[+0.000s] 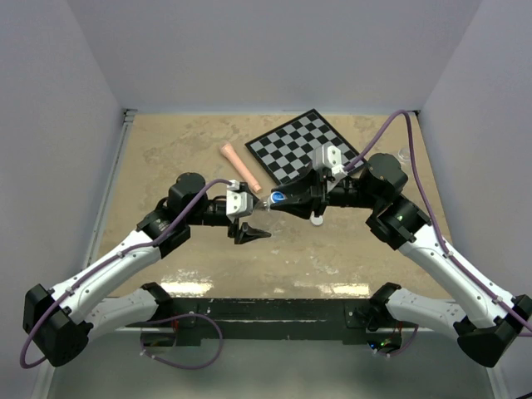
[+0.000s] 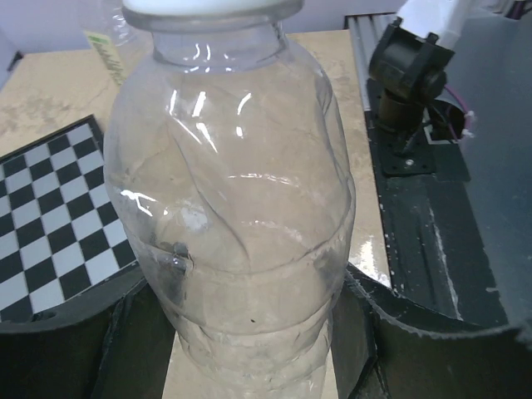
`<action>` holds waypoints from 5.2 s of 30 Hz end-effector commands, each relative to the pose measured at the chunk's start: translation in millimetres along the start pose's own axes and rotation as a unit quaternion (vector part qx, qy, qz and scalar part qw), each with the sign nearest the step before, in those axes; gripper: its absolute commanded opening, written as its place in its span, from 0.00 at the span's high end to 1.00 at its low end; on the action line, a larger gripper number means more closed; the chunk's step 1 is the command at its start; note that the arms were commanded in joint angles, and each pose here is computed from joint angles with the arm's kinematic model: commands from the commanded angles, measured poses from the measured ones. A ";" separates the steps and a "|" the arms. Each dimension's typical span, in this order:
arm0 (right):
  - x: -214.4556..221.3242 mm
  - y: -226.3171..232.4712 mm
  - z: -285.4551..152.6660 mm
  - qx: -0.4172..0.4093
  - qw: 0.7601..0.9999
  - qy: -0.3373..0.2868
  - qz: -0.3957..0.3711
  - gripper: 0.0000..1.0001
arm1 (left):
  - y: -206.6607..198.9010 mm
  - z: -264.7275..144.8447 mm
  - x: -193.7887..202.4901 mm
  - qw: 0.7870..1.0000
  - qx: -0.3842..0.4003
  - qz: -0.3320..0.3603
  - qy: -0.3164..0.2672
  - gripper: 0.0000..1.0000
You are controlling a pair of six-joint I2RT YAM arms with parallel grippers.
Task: Screw on the bottle caps
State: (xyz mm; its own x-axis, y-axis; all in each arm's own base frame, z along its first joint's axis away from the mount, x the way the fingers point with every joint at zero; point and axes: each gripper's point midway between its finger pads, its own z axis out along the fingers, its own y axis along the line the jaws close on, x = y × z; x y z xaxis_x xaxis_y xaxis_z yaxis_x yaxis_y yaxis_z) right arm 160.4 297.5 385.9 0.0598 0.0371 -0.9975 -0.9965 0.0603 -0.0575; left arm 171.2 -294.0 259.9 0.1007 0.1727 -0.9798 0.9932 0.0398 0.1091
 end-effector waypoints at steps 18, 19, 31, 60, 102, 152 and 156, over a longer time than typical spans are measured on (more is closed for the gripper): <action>33.1 -89.9 -14.8 0.296 0.931 -0.053 0.207 1.00 | 100.6 -33.8 -67.7 0.904 -0.425 -0.004 -0.049 1.00; 35.7 -90.0 -15.1 0.305 0.926 -0.056 0.214 1.00 | 103.0 -34.8 -68.0 0.896 -0.440 -0.012 -0.054 1.00; 56.7 -90.3 -11.7 0.372 0.884 -0.076 0.274 1.00 | 111.0 -30.6 -70.5 0.833 -0.549 0.006 -0.074 1.00; -32.3 -12.2 -47.5 0.197 0.979 0.005 -0.052 0.14 | 29.3 -11.6 18.1 0.994 -0.033 0.004 0.109 1.00; 9.0 26.5 -14.9 0.011 0.994 0.064 -0.090 0.49 | -19.0 -11.0 11.5 0.994 0.092 0.024 0.061 1.00; 5.9 -49.6 -24.8 0.220 0.969 -0.016 0.114 0.50 | 45.3 -5.0 -18.1 0.949 -0.311 -0.031 -0.026 1.00; -12.7 -43.2 -31.7 0.205 0.975 -0.042 0.080 0.40 | 30.7 3.4 -2.2 0.972 -0.213 -0.087 -0.042 1.00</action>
State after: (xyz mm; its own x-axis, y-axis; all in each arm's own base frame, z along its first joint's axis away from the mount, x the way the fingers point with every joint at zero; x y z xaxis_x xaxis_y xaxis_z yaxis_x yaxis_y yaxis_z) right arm 204.7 272.8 373.1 -0.1698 0.1001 -0.9804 -0.8762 0.4399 0.1967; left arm 223.3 -278.6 250.0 0.0216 0.2151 -0.9764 0.7554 0.6362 0.1568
